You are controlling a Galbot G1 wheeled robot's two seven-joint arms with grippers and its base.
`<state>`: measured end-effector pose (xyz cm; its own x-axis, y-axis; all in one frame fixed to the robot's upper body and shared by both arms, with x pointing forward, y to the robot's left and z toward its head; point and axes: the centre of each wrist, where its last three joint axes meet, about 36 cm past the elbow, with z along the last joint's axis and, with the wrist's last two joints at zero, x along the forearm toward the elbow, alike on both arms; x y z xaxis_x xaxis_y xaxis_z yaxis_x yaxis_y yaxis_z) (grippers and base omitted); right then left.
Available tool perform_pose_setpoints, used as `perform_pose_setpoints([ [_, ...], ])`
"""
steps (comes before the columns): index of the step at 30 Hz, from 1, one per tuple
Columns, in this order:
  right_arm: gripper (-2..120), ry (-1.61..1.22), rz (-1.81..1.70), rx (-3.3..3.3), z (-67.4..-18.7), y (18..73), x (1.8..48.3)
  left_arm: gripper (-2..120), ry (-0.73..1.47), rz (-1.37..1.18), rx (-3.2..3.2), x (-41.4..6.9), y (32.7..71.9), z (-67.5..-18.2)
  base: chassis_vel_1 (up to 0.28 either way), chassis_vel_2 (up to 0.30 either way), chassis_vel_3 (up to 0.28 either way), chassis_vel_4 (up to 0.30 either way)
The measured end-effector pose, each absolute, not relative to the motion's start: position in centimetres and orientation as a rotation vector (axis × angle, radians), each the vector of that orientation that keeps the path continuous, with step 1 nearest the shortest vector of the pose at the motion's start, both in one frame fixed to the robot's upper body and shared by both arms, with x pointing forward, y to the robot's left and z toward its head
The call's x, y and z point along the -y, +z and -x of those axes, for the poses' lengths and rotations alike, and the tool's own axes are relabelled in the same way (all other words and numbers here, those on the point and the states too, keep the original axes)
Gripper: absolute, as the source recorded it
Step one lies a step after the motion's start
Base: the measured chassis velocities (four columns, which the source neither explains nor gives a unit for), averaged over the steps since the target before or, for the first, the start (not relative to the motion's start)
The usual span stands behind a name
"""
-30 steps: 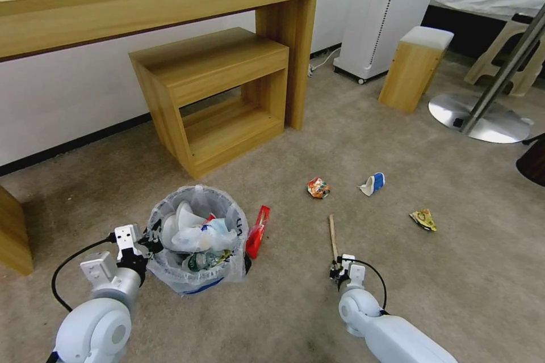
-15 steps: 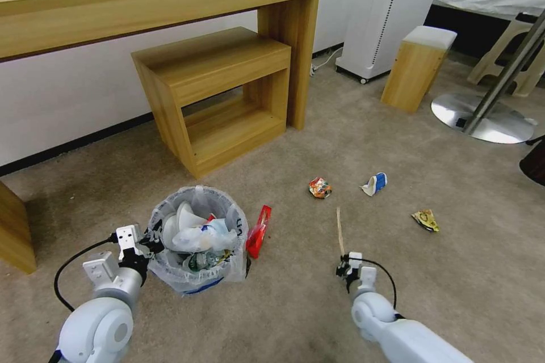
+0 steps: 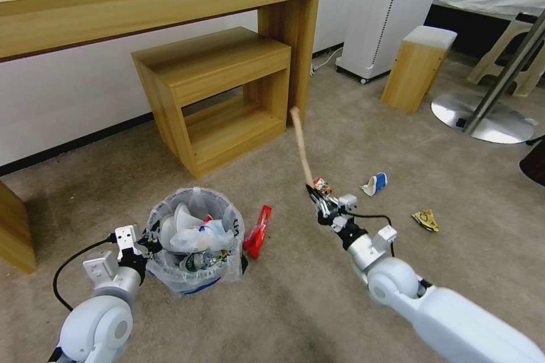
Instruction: Pick up the trash bin and place the garbage on the floor into it.
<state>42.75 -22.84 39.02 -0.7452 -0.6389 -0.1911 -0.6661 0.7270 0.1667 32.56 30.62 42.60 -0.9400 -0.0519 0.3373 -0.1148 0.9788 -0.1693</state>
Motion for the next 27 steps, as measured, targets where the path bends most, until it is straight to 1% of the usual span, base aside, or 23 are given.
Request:
perform_pose_setpoints([
  [2, 0, 0.303, 1.18, -2.714, -43.4, 40.7, 21.7, 2, 0.267, -0.119, 2.788, -30.5, 42.6, -32.5, 0.0, 0.0, 0.0, 0.0],
  [10, 0, 0.264, 1.376, -2.592, -43.8, 42.9, 19.0, 2, 0.272, -0.114, 2.796, -30.4, 43.1, -32.4, 0.0, 0.0, 0.0, 0.0],
  [14, 0, 0.256, 1.442, -2.58, -43.7, 42.4, 17.8, 2, 0.272, -0.115, 2.8, -30.4, 43.3, -32.3, 0.0, 0.0, 0.0, 0.0],
  [16, 0, 0.235, 1.47, -2.593, -43.8, 41.3, 17.3, 2, 0.273, -0.112, 2.801, -30.3, 43.5, -32.1, 0.0, 0.0, 0.0, 0.0],
  [21, 0, 0.188, 1.495, -2.62, -44.1, 39.3, 16.7, 2, 0.277, -0.101, 2.809, -30.0, 43.9, -31.9, 0.0, 0.0, 0.0, 0.0],
  [27, 0, 0.175, 1.501, -2.631, -44.2, 38.6, 16.5, 2, 0.278, -0.097, 2.811, -29.9, 44.0, -31.8, 0.0, 0.0, 0.0, 0.0],
])
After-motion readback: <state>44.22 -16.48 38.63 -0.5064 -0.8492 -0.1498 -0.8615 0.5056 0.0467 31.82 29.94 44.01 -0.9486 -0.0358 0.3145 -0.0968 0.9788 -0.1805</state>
